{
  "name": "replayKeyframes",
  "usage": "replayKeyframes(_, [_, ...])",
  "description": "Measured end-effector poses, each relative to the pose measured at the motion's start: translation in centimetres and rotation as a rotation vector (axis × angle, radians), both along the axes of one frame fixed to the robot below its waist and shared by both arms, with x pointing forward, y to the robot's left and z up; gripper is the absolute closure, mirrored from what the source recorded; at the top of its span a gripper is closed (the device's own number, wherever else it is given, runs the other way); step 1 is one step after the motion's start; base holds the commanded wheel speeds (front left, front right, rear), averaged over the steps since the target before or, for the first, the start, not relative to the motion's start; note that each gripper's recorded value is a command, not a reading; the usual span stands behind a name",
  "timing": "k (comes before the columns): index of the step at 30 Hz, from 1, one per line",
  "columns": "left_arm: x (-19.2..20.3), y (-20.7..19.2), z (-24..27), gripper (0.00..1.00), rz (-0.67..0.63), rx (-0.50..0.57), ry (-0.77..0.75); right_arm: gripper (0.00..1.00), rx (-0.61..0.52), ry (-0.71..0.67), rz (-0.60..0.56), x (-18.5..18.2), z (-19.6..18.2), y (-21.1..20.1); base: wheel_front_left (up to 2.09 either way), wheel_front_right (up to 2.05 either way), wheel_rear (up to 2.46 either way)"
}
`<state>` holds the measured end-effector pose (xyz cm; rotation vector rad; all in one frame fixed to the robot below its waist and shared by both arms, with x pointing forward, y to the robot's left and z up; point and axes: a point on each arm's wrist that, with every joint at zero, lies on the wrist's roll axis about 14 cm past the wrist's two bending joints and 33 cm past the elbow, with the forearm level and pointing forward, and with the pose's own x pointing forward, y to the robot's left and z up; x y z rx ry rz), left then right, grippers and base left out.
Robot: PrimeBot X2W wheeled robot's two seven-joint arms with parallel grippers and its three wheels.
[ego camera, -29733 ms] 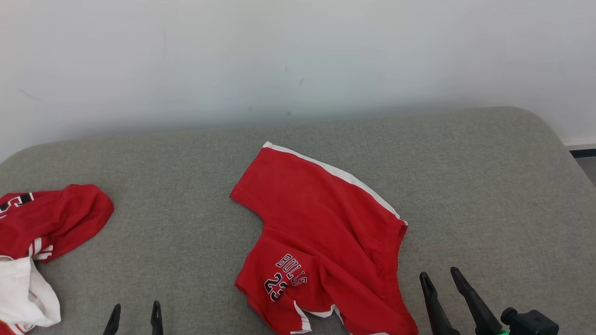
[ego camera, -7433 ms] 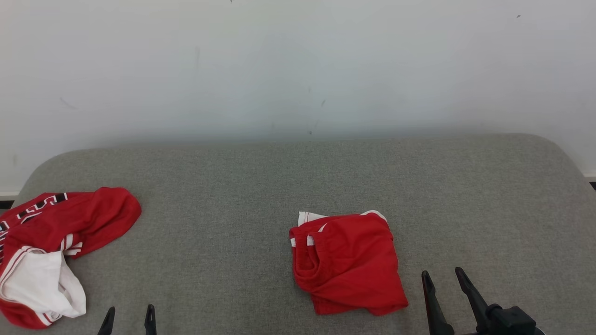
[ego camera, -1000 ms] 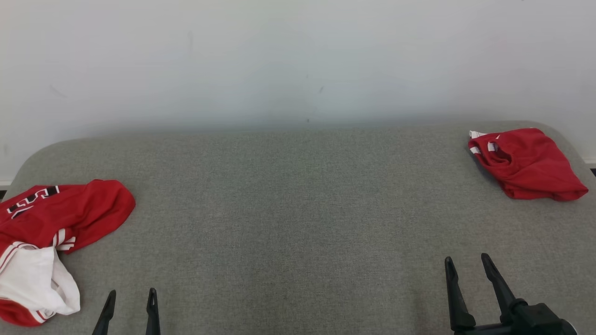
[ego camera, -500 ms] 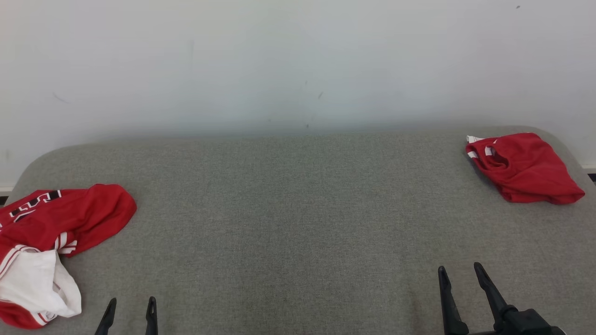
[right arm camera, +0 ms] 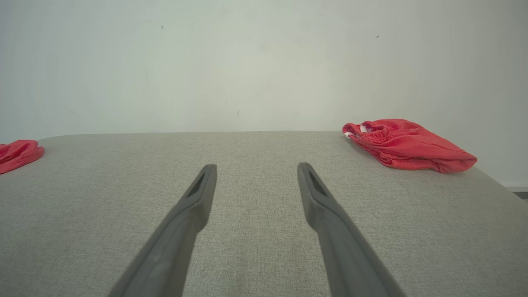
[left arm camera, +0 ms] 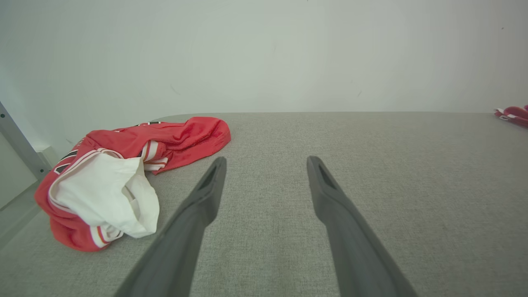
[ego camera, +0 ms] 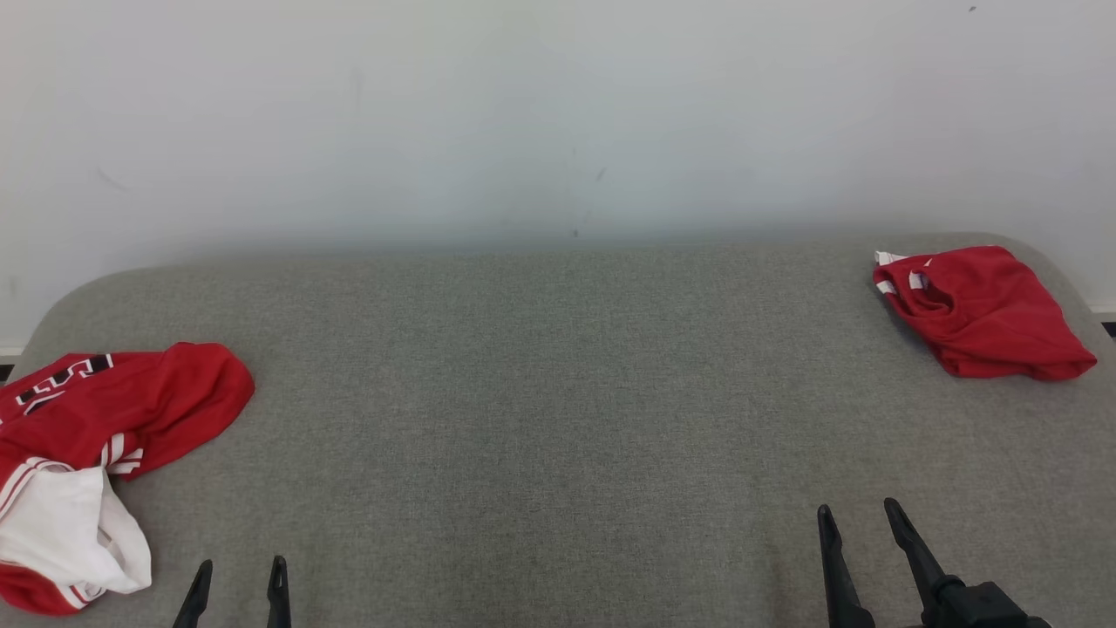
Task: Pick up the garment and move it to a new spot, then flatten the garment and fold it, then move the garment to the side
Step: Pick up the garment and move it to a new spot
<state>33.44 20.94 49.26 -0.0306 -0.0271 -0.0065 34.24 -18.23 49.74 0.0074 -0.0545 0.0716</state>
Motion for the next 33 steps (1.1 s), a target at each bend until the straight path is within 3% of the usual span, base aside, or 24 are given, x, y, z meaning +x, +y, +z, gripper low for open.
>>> replayKeyframes(15, [-1.6, 2.4, 0.2, 0.00, 0.083, 0.010, -0.001, 0.00, 0.006, 0.027, 0.054, 1.1, -0.8, 1.8, 0.00, 0.00, 0.00])
replayKeyframes(33, [-10.8, 11.0, 0.0, 0.00, 0.430, 0.010, 0.021, 0.00, -0.002, 0.050, 0.347, 4.3, -1.3, 11.8, 0.00, 0.00, 0.00])
